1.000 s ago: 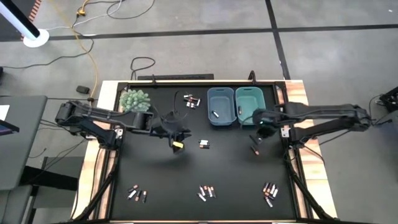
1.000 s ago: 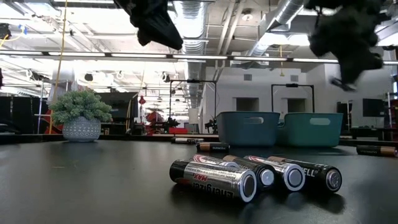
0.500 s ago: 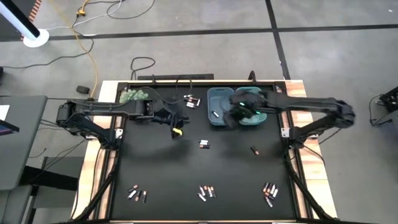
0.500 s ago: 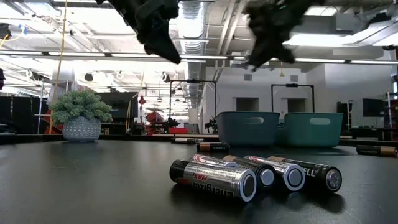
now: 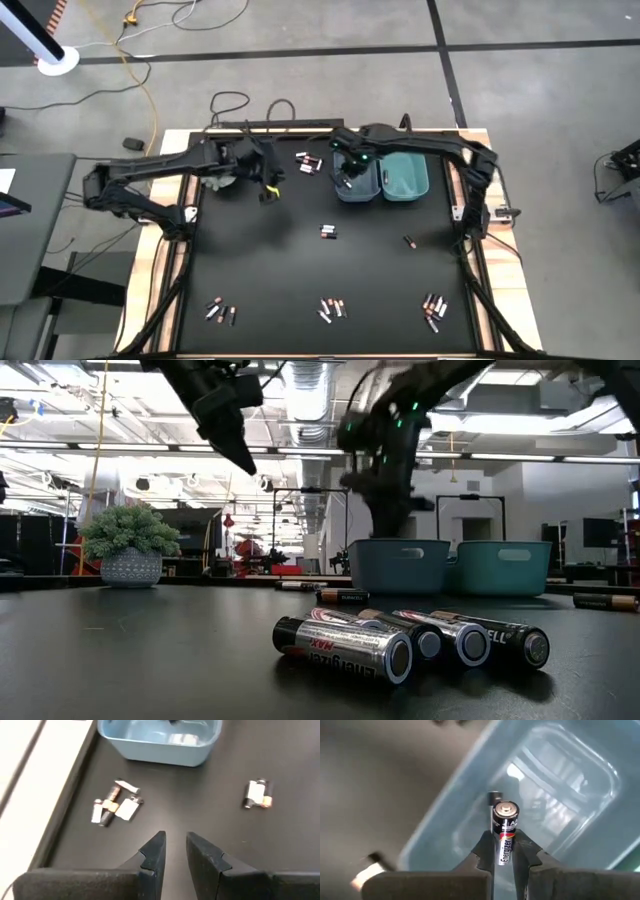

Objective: Sort batteries
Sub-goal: Put the silver battery into the blue bin

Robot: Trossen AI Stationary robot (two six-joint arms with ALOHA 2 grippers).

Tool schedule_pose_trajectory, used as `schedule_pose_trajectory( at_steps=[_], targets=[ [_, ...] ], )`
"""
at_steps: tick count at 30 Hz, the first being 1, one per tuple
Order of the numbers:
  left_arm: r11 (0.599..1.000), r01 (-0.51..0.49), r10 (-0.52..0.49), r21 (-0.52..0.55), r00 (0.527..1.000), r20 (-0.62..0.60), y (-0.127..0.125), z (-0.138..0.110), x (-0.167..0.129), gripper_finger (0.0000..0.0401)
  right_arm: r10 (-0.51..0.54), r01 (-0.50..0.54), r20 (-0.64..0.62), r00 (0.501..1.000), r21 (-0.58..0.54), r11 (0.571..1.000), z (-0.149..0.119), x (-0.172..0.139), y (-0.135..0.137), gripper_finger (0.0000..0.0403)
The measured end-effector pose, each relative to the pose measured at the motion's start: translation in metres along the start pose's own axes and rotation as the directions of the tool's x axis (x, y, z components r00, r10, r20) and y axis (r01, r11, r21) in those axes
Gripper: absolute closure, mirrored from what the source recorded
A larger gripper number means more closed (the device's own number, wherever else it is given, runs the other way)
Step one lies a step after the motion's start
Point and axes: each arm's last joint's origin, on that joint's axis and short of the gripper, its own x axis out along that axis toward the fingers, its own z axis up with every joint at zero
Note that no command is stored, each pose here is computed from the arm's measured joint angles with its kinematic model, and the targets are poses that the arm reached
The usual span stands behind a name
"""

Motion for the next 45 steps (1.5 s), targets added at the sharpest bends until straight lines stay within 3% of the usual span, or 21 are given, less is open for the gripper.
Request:
schedule_pose_trajectory(
  at_steps=[8, 21, 45],
  targets=[
    [0.998, -0.056, 0.056, -0.004, 0.998, 0.023, 0.023, -0.007, -0.017, 0.0331, -0.045, 0.051, -0.121, 0.992, 0.041, 0.998, 0.006, 0.044, -0.014, 0.0359],
    [0.994, -0.088, 0.087, 0.068, 0.996, 0.008, 0.035, -0.011, -0.017, 0.0331, -0.034, 0.038, -0.102, 0.994, 0.041, 0.998, 0.008, 0.043, -0.013, 0.0328],
    [0.995, -0.099, 0.099, 0.02, 0.995, 0.002, 0.039, -0.012, -0.017, 0.0331, -0.04, 0.044, -0.119, 0.992, 0.029, 0.999, 0.006, 0.043, -0.013, 0.0325]
  ],
)
